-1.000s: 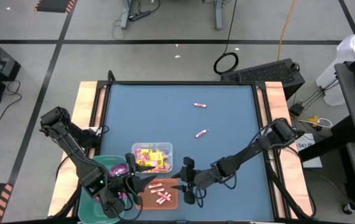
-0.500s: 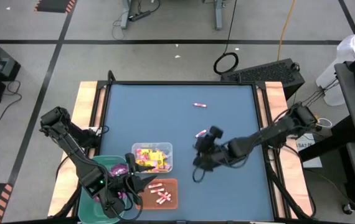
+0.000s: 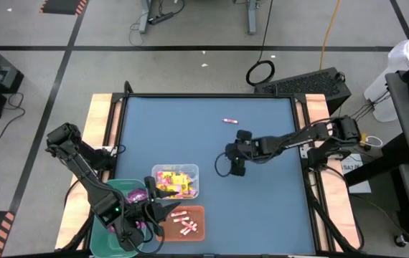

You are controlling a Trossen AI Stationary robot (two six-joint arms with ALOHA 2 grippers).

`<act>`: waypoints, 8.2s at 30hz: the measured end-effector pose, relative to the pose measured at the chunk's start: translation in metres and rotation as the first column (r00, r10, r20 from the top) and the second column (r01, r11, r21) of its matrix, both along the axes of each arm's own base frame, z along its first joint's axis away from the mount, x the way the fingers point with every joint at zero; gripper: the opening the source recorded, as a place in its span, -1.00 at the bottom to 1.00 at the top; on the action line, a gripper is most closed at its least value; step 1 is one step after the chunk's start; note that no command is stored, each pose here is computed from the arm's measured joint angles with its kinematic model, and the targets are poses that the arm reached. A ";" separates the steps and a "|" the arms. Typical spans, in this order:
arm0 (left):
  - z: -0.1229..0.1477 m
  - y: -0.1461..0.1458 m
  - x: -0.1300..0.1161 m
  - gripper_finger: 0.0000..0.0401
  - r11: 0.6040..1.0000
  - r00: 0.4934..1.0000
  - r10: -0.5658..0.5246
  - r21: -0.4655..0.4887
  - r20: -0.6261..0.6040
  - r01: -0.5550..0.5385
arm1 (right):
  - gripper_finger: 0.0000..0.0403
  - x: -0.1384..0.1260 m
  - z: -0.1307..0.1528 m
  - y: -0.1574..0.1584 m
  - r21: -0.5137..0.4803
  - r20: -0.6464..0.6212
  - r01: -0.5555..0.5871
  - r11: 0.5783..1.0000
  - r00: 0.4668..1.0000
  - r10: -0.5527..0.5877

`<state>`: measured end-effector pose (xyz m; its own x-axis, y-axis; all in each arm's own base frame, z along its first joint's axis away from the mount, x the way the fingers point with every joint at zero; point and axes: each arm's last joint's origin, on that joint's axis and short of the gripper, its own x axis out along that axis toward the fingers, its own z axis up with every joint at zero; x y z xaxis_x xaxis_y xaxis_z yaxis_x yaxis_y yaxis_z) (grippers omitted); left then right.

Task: Sort candy
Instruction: Put the red candy into the orange bin

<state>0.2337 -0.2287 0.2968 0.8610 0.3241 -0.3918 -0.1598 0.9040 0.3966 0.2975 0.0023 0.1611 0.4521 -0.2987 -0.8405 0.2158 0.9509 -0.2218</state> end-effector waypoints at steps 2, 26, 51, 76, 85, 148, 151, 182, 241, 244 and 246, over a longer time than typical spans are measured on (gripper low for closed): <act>0.000 0.000 0.000 -0.19 1.000 1.000 0.000 0.000 0.000 0.000 | -0.09 -0.001 -0.006 -0.004 0.002 0.004 -0.086 0.996 0.996 0.086; -0.003 0.001 0.004 -0.19 1.000 1.000 -0.001 -0.006 -0.018 0.001 | -0.36 -0.021 -0.032 -0.039 0.133 -0.011 -0.208 0.969 0.977 0.212; -0.007 0.012 0.041 -0.19 0.991 0.994 -0.100 -0.093 -0.052 0.095 | -0.89 -0.043 0.039 0.045 0.383 0.238 -0.220 0.897 0.962 0.134; -0.018 0.001 0.041 -0.19 0.952 0.957 -0.290 -0.110 -0.018 0.286 | -0.87 -0.067 0.051 0.222 -0.130 0.833 -0.235 0.963 0.501 0.234; -0.016 0.000 0.041 -0.19 0.940 0.950 -0.312 -0.143 -0.004 0.308 | -0.87 -0.057 0.040 0.226 -0.084 0.897 -0.130 0.988 0.423 0.131; -0.014 0.001 0.045 -0.19 0.938 0.950 -0.311 -0.154 0.021 0.311 | -0.87 -0.058 0.039 0.230 -0.382 0.794 -0.202 0.902 0.427 0.432; -0.014 0.003 0.047 -0.19 0.941 0.953 -0.303 -0.154 0.021 0.303 | -0.87 -0.058 0.039 0.230 -0.301 0.833 -0.206 0.931 0.419 0.362; -0.013 0.006 0.050 -0.19 0.943 0.957 -0.288 -0.165 0.034 0.290 | -0.87 -0.048 0.037 0.222 0.128 0.919 -0.250 0.960 0.395 -0.020; -0.031 0.025 0.116 -0.77 0.883 0.899 -0.350 -0.228 0.262 0.411 | -0.50 -0.031 0.036 0.205 -0.050 0.899 -0.262 0.964 0.410 0.158; -0.029 0.025 0.109 -0.71 0.875 0.905 -0.367 -0.252 0.213 0.414 | -0.31 -0.031 0.032 0.205 -0.046 0.884 -0.246 0.968 0.441 0.154; -0.029 0.025 0.103 -0.70 0.873 0.915 -0.366 -0.278 0.170 0.401 | -0.21 -0.031 0.029 0.205 -0.040 0.875 -0.247 0.968 0.459 0.153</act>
<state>0.3370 -0.2037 0.2682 0.9361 -0.1588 -0.3140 0.1978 0.9755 0.0963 0.2665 0.2073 0.1904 0.9985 -0.0541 0.0024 0.0539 0.9976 0.0441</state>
